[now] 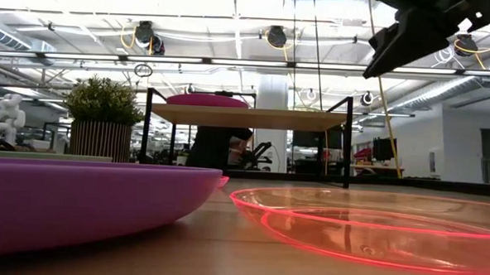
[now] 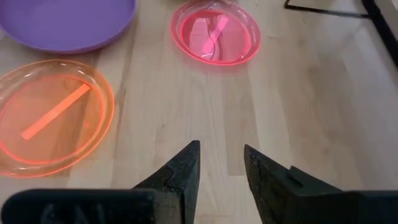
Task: Place and stack plates onto a shelf
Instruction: Stack the purple plate on top of the pink plate on the shelf
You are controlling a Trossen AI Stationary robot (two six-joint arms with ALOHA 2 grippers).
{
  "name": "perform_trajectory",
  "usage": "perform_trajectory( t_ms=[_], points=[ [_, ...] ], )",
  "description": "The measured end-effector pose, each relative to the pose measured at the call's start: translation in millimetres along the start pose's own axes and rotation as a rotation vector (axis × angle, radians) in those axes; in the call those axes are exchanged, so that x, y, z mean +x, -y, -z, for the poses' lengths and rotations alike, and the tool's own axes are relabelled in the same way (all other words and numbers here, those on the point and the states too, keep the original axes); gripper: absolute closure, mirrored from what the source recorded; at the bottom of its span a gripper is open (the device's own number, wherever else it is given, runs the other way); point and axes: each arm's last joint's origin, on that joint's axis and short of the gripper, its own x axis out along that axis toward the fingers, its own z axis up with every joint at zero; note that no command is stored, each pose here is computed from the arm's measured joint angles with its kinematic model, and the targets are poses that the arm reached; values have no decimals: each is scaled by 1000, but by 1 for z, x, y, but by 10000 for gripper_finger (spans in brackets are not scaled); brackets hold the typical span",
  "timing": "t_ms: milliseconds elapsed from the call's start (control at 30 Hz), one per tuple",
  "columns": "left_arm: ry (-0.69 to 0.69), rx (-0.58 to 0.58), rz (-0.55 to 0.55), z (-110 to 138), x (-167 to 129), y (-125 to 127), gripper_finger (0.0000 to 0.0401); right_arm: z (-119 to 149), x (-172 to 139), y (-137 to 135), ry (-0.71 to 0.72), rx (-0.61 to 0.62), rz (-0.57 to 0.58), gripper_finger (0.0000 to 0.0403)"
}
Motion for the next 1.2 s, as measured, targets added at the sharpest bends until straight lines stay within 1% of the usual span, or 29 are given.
perform_trajectory(
  t_ms=[200,433,667,767,833,967,1067,1200],
  points=[
    [-62,-44,-6,18,21,14,256,0,-1,-5,6,1,-16,293],
    [-121,-21,-35,36,39,23,256,-2,-2,-7,34,2,-25,293],
    [-98,20,-113,38,44,21,256,-3,-2,-7,41,-3,-25,293],
    [-93,39,-124,38,44,21,256,-3,-2,-7,40,-3,-25,293],
    [-102,56,-128,39,43,21,256,-3,-2,-7,40,-4,-25,293],
    [-143,46,-152,44,45,19,257,-3,-2,-7,40,-7,-26,293],
    [-147,58,-150,46,44,21,271,-3,-2,-7,40,-7,-26,293],
    [-167,67,-158,49,44,22,311,-3,-2,-7,39,-7,-26,293]
  ],
)
